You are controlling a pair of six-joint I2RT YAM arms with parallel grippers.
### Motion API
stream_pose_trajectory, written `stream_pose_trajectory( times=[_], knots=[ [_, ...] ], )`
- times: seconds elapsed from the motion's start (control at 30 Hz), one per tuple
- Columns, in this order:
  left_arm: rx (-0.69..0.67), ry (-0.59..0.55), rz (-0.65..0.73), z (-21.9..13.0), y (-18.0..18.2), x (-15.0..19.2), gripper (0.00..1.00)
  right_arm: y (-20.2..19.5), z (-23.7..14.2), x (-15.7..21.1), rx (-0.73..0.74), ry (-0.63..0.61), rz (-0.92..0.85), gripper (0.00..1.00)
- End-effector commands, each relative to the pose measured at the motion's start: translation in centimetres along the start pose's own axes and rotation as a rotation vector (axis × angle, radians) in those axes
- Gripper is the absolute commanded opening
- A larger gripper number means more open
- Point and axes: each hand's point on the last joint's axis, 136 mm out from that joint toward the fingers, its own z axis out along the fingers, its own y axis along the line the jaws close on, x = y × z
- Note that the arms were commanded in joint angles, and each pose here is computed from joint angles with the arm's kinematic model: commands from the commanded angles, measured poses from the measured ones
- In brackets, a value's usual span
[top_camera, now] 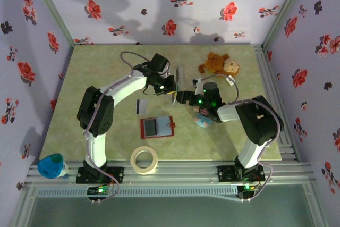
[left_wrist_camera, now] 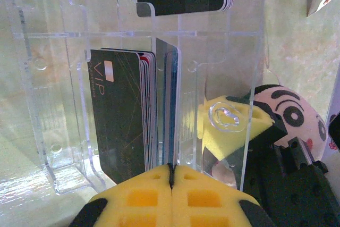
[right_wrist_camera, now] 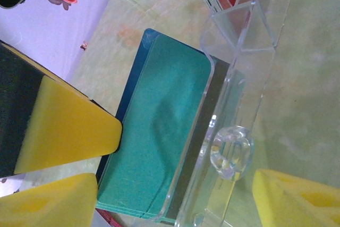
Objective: Put the credit cards into the card holder
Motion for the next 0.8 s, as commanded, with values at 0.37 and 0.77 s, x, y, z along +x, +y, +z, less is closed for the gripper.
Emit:
stream_pose_trajectory(
  times=[0.37, 0.77],
  knots=[
    [0.061, 0.030, 0.013, -0.9, -2.0, 1.2, 0.00, 1.6, -1.2, -0.9, -0.009, -0.009, -0.079, 0.78],
    [0.053, 0.031, 0.016, -1.0, -2.0, 1.2, 0.00, 1.3, -1.1, -0.4, 0.007, 0.020, -0.092, 0.78]
  ],
)
